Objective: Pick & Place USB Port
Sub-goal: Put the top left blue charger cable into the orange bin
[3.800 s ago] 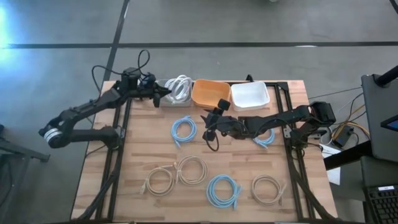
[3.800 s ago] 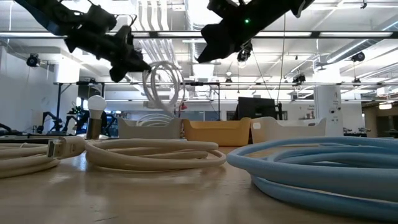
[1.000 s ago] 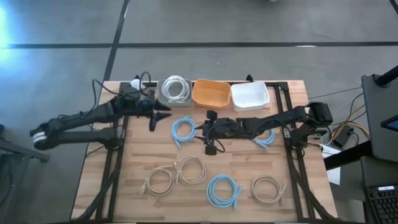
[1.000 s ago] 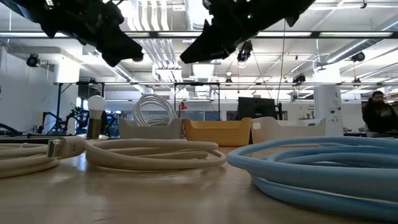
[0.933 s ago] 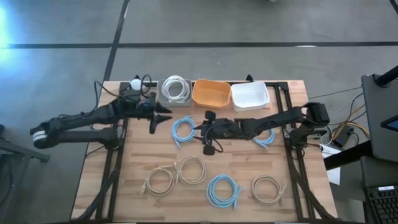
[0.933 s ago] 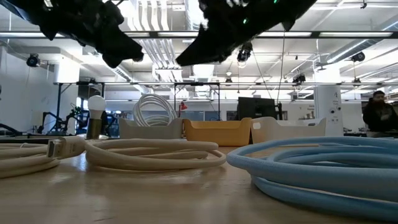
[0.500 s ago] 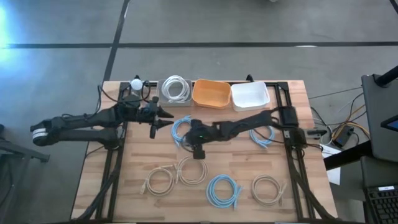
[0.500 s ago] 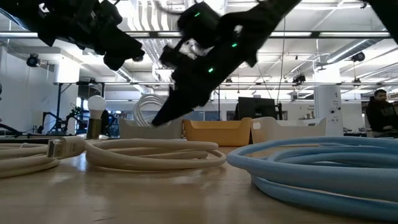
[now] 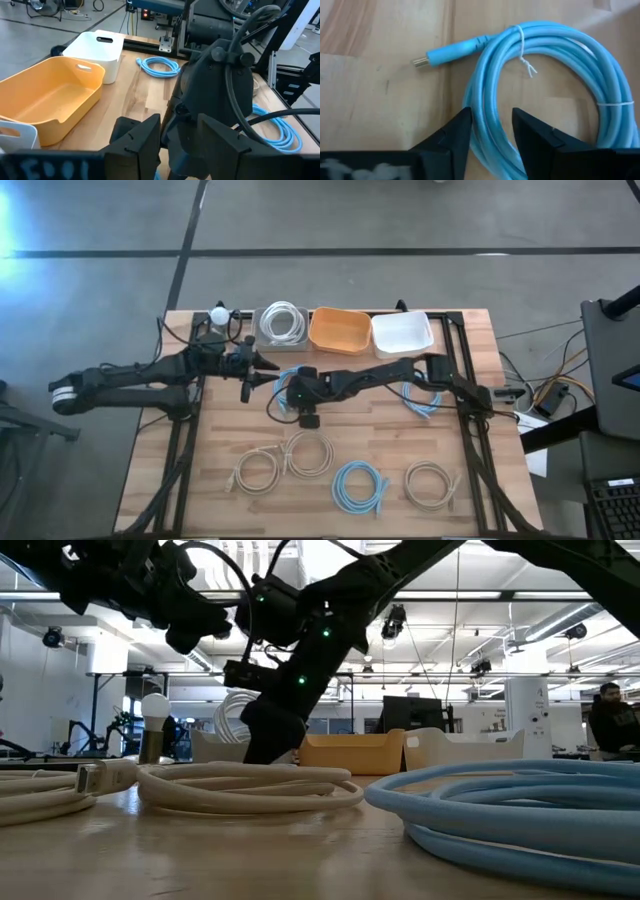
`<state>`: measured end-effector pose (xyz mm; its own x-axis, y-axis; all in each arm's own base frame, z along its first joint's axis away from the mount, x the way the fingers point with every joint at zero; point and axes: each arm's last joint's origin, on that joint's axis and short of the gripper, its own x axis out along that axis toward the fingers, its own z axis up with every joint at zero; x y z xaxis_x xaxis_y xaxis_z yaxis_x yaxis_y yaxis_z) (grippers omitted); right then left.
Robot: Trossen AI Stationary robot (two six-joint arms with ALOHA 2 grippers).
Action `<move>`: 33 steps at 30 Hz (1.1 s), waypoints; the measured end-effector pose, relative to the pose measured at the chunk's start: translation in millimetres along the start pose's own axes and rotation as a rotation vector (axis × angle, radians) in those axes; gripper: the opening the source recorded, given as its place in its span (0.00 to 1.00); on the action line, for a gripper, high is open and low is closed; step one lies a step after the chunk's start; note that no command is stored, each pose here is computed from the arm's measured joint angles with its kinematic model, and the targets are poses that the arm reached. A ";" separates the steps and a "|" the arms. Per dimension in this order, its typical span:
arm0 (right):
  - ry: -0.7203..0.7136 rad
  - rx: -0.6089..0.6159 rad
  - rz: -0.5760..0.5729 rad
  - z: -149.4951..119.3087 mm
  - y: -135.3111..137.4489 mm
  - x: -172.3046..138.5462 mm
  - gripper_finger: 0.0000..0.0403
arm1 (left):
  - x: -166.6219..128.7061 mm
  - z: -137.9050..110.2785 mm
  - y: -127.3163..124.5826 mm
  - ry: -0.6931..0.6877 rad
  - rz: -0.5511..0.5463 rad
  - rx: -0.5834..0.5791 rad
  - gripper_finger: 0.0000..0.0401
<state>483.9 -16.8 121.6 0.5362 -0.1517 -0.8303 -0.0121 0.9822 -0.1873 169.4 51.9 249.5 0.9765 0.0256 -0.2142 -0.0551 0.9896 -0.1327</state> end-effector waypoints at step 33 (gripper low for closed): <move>-0.102 0.368 -0.673 -36.3 -99.7 -132.3 0.07 | 2.4 -17.4 0.0 0.011 -0.009 -0.052 0.39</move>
<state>383.5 -98.7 231.1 0.4039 -0.7357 -0.5437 0.6157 0.6582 -0.4333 168.1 49.5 232.2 0.9745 0.0152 -0.2237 -0.0578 0.9810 -0.1850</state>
